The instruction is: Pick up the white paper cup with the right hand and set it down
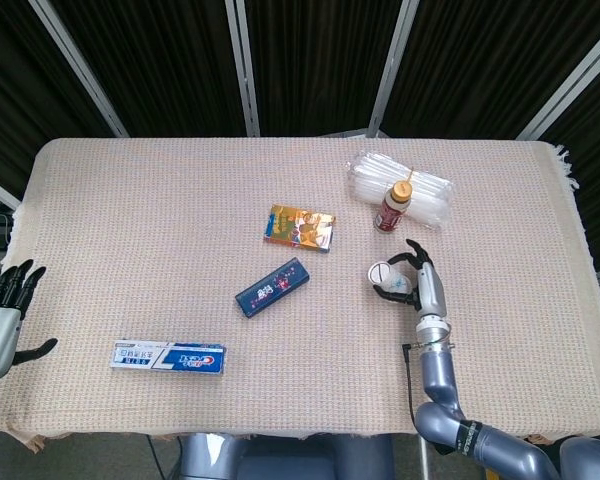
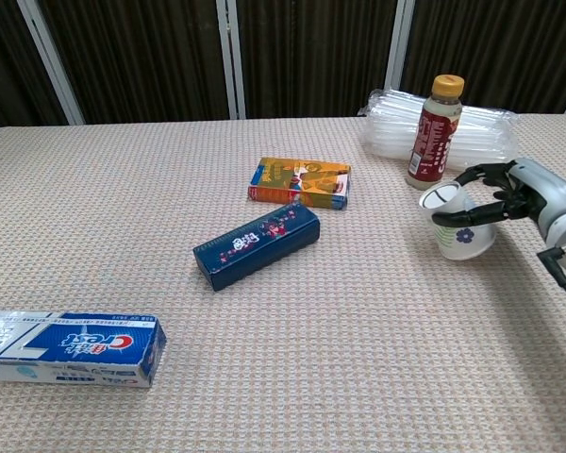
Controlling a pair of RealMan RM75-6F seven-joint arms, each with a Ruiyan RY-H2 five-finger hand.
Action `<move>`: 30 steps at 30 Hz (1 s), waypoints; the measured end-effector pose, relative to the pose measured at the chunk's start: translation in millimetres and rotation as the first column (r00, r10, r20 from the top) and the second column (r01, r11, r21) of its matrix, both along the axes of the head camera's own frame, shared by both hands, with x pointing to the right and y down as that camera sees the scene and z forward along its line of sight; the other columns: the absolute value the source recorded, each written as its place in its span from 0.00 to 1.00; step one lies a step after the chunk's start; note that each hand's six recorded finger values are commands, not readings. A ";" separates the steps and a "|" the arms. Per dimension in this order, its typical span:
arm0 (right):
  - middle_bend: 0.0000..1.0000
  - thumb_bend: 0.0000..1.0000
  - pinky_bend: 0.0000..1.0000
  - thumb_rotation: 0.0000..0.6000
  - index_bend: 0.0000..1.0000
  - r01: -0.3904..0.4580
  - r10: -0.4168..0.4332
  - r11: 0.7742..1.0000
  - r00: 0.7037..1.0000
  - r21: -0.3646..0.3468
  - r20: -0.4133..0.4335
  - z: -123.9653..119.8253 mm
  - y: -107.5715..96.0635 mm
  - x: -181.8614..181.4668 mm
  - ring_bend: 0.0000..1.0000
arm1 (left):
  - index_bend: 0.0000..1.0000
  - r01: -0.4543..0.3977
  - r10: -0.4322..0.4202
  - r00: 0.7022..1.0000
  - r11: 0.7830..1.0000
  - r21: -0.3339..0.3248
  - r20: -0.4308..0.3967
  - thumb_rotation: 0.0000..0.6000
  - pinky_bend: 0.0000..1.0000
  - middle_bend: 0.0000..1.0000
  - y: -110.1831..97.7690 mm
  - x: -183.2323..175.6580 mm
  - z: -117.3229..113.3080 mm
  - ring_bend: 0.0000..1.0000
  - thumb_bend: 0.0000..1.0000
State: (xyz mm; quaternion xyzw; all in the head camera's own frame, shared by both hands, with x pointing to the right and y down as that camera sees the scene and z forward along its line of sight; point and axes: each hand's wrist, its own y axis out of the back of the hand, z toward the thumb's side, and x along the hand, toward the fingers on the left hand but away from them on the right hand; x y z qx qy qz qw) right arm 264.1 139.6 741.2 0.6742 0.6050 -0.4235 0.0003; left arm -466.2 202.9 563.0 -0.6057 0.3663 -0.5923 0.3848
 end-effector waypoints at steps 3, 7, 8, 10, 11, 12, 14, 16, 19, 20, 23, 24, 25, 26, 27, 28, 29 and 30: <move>0.12 0.17 0.00 1.00 0.45 0.006 -0.006 1.000 0.999 -0.007 -0.037 0.7 1.4 4.6 0.00 | 0.00 0.001 -0.001 1.000 1.000 -0.001 0.002 1.00 0.00 0.00 -0.1 0.0 0.2 0.00 0.00; 0.11 0.17 0.00 1.00 0.45 -0.009 0.008 1.000 0.995 -0.001 -0.098 -1.9 2.2 13.4 0.00 | 0.00 0.002 -0.002 1.000 1.000 -0.001 0.001 1.00 0.00 0.00 0.0 0.1 0.1 0.00 0.00; 0.11 0.17 0.00 1.00 0.44 -0.011 0.011 1.000 0.994 0.000 -0.108 -2.6 2.3 15.1 0.00 | 0.00 0.002 -0.002 1.000 1.000 -0.001 0.002 1.00 0.00 0.00 0.0 0.1 0.1 0.00 0.00; 0.10 0.17 0.00 1.00 0.41 -0.013 0.012 1.000 0.992 -0.002 -0.127 -3.5 3.2 18.0 0.00 | 0.00 0.002 -0.002 1.000 1.000 -0.001 0.002 1.00 0.00 0.00 -0.1 0.0 0.1 0.00 0.00; 0.08 0.17 0.00 1.00 0.38 -0.010 0.009 1.000 0.991 -0.003 -0.135 -3.9 3.7 19.0 0.00 | 0.00 0.003 -0.003 1.000 1.000 -0.001 0.003 1.00 0.00 0.00 -0.1 0.0 0.2 0.00 0.00; 0.07 0.17 0.00 1.00 0.35 -0.006 0.005 1.000 0.989 -0.003 -0.145 -4.4 4.2 20.1 0.00 | 0.00 0.003 -0.003 1.000 1.000 -0.001 0.003 1.00 0.00 0.00 -0.1 0.1 0.2 0.00 0.00; 0.05 0.17 0.00 1.00 0.31 0.004 -0.005 1.000 0.987 -0.007 -0.161 -5.7 6.3 22.0 0.00 | 0.00 0.004 -0.004 1.000 1.000 -0.001 0.003 1.00 0.00 0.00 -0.1 0.2 0.1 0.00 0.00; 0.05 0.17 0.00 1.00 0.30 0.009 -0.011 1.000 0.986 -0.011 -0.168 -7.4 8.0 23.8 0.00 | 0.00 0.004 -0.004 1.000 1.000 -0.001 0.004 1.00 0.00 0.00 0.1 0.2 0.1 0.00 0.00; 0.02 0.16 0.00 1.00 0.26 0.016 -0.017 1.000 0.982 -0.007 -0.187 -11.0 9.2 28.5 0.00 | 0.00 0.004 -0.004 1.000 1.000 -0.001 0.003 1.00 0.00 0.00 -0.1 0.1 0.1 0.00 0.00; 0.01 0.16 0.00 1.00 0.23 0.017 -0.017 1.000 0.981 -0.004 -0.192 -12.2 9.2 29.8 0.00 | 0.00 0.004 -0.004 1.000 1.000 -0.001 0.003 1.00 0.00 0.00 0.0 0.1 0.1 0.00 0.00; 0.00 0.16 0.00 1.00 0.19 0.018 -0.014 1.000 0.980 0.015 -0.200 -18.5 7.3 33.3 0.00 | 0.00 0.004 -0.004 1.000 1.000 -0.001 0.002 1.00 0.00 0.00 0.0 0.1 0.1 0.00 0.00; 0.00 0.16 0.00 1.00 0.18 0.018 -0.013 1.000 0.980 0.024 -0.201 -21.4 5.9 33.8 0.00 | 0.00 0.003 -0.003 1.000 1.000 -0.001 0.002 1.00 0.00 0.00 0.0 0.1 0.1 0.00 0.00; 0.00 0.16 0.00 1.00 0.18 0.021 -0.012 0.999 0.979 0.042 -0.202 -26.3 3.3 34.2 0.00 | 0.00 0.003 -0.003 1.000 1.000 -0.001 0.001 1.00 0.00 0.00 0.1 0.1 0.1 0.00 0.00; 0.00 0.15 0.00 1.00 0.18 0.025 -0.013 0.998 0.979 0.058 -0.204 -30.7 0.5 34.2 0.00 | 0.00 0.003 -0.003 1.000 1.000 -0.002 0.001 1.00 0.00 0.00 0.2 0.2 0.2 0.00 0.00; 0.00 0.15 0.00 1.00 0.18 0.035 -0.017 0.996 0.978 0.083 -0.208 -38.0 -4.2 34.4 0.00 | 0.00 0.003 -0.003 1.000 1.000 -0.001 0.001 1.00 0.00 0.00 0.0 0.1 0.1 0.00 0.00; 0.00 0.15 0.00 1.00 0.18 0.045 -0.021 0.993 0.977 0.106 -0.214 -44.8 -8.9 34.7 0.00 | 0.00 0.002 -0.002 1.000 1.000 -0.001 0.001 1.00 0.00 0.00 -0.1 0.1 0.1 0.00 0.00; 0.00 0.14 0.00 1.00 0.18 0.056 -0.026 0.990 0.975 0.129 -0.221 -52.4 -14.1 35.5 0.00 | 0.00 0.002 -0.002 1.000 1.000 -0.001 0.000 1.00 0.00 0.00 -0.2 0.1 0.1 0.00 0.00; 0.00 0.13 0.00 1.00 0.18 0.069 -0.033 0.986 0.972 0.149 -0.231 -60.0 -19.2 37.0 0.00 | 0.00 0.002 -0.002 1.000 1.000 -0.001 0.000 1.00 0.00 0.00 -0.2 0.0 0.1 0.00 0.00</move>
